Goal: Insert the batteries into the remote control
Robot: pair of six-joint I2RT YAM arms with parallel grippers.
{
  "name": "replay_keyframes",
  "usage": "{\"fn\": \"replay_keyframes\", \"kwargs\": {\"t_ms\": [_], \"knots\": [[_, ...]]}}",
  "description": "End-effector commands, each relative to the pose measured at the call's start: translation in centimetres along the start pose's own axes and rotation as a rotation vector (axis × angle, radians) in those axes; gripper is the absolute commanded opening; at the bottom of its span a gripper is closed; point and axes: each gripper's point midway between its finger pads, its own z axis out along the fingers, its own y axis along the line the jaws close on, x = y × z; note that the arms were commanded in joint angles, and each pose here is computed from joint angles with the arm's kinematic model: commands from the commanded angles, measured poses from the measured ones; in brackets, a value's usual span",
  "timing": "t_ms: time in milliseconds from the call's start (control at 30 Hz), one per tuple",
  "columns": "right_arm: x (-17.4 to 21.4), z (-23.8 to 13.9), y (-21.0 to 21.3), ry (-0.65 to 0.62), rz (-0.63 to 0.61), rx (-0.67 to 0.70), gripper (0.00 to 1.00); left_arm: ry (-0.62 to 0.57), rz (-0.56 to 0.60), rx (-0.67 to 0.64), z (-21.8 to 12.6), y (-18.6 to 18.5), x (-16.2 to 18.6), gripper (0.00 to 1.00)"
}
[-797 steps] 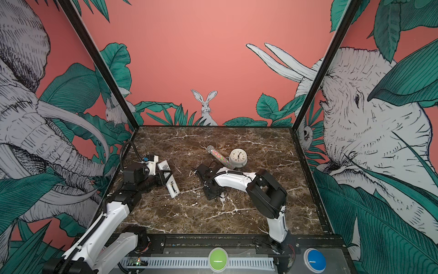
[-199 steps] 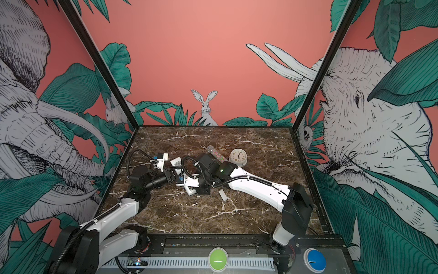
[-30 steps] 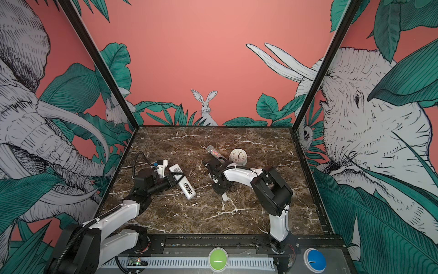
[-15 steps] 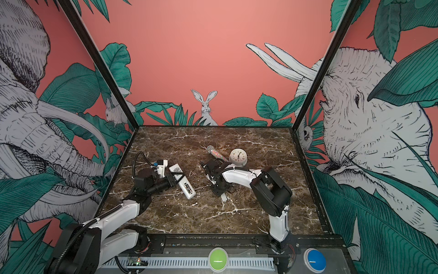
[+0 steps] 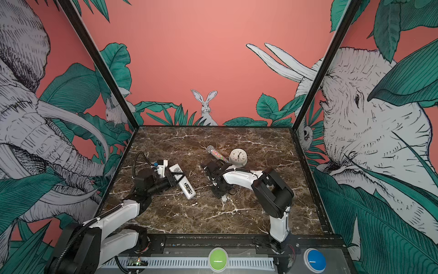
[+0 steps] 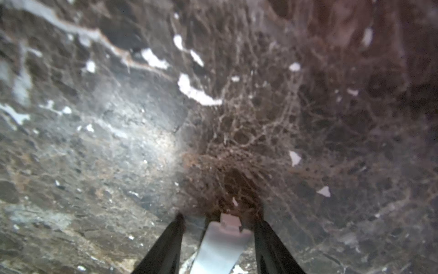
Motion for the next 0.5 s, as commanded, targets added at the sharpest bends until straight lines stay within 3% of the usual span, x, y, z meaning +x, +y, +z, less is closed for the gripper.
{"fn": "replay_keyframes", "kwargs": {"t_ms": [0, 233, 467], "knots": [[1.0, -0.5, 0.0, 0.019, 0.031, 0.004, 0.51, -0.017, 0.035, 0.036, 0.0, -0.9, -0.6, 0.0], [0.6, 0.0, 0.4, 0.013, 0.035, -0.018, 0.41, -0.018, 0.035, 0.038, -0.1, -0.9, -0.6, 0.0], [-0.1, 0.2, 0.5, 0.008, 0.029, -0.022, 0.39, -0.019, 0.039, 0.036, -0.2, -1.0, -0.5, 0.0]]}}
